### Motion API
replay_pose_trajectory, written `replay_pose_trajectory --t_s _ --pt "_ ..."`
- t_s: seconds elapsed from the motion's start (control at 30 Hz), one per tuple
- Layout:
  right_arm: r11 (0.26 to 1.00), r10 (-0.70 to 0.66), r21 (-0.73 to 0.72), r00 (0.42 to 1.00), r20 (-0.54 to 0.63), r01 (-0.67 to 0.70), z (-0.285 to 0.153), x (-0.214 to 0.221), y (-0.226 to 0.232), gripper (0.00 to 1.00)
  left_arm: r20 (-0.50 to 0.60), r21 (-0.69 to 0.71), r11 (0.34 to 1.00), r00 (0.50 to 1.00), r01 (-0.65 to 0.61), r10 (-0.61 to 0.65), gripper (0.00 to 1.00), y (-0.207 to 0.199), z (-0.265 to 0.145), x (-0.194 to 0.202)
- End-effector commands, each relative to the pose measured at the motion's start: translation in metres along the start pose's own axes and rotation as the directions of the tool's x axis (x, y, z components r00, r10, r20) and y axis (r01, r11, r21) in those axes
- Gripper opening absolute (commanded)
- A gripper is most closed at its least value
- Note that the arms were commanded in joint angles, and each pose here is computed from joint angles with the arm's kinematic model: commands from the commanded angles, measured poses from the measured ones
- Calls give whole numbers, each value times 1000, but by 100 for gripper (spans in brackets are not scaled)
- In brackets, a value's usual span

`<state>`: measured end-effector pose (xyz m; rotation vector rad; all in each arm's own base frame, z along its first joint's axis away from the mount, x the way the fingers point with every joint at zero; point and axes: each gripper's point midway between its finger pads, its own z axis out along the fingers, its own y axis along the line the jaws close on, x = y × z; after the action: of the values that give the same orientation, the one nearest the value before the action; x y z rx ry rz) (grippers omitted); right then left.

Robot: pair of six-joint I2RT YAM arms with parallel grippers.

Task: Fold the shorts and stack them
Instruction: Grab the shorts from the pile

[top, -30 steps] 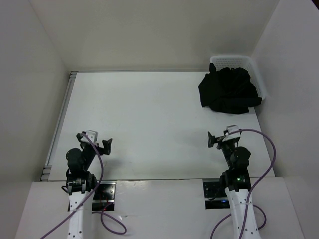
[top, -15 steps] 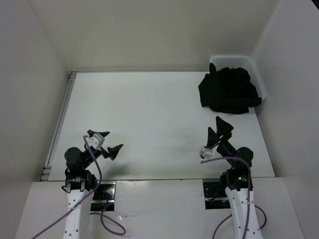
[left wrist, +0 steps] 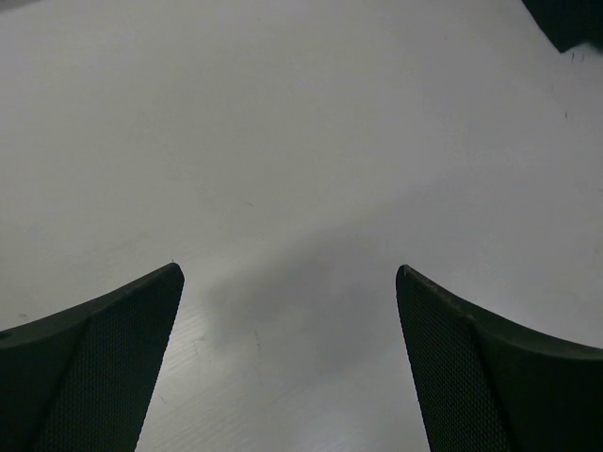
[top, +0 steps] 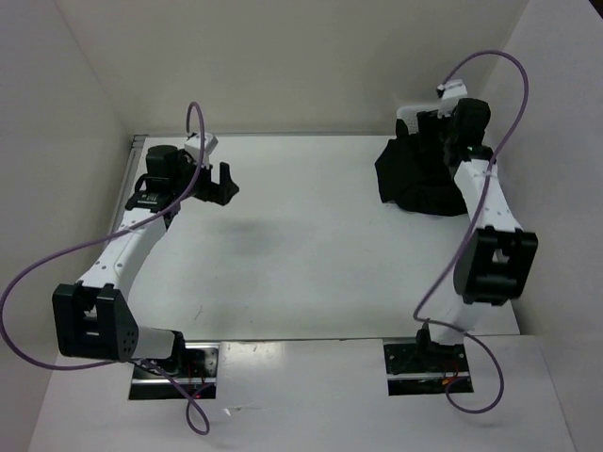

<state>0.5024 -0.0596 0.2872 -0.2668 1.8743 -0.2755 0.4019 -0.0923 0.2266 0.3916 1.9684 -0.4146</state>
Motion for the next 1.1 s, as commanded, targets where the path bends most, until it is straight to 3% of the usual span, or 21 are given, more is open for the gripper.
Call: replay_pose_trajectory --t_s 0.0,0.17,0.4,0.5,0.53,0.57,0.63,0.67,0.73,0.77,0.93,1.07 --pt "868 488 221 847 -212 -445 30 82 -40 94 -81 57 998 997 25 -20 100 -16 2 14" --pt "837 520 334 820 -238 -433 65 123 -64 94 -122 164 985 992 62 -42 100 -30 12 26" --pt "852 523 256 771 -363 -458 115 185 -35 95 -168 154 984 984 86 -60 100 -22 29 40" --pt "858 513 212 769 -382 -467 125 190 -27 93 -175 154 984 983 90 -63 100 -20 36 43" --pt "864 503 185 771 -391 -469 131 193 -23 89 -184 154 983 981 96 -67 100 -19 38 46" --pt "863 502 177 767 -399 -473 133 197 -19 73 -194 153 983 978 101 -71 100 -18 40 50" --pt "869 489 151 776 -399 -470 137 193 -19 51 -202 153 983 976 106 -74 100 -18 42 53" --pt "875 478 138 781 -401 -465 137 193 -18 30 -198 153 983 977 104 -73 100 -17 44 50" --pt "877 478 134 802 -359 -462 139 172 -27 13 -203 144 984 976 105 -74 100 -14 46 49" --pt "878 476 122 816 -328 -464 136 155 -32 0 -185 145 985 980 94 -67 100 -14 46 42" --pt "876 474 -8 865 -163 -481 113 53 -47 0 -143 146 987 988 71 -50 100 -14 44 25" --pt "860 506 -111 861 51 -499 53 -60 -58 0 -100 146 988 994 46 -32 100 -18 31 10"
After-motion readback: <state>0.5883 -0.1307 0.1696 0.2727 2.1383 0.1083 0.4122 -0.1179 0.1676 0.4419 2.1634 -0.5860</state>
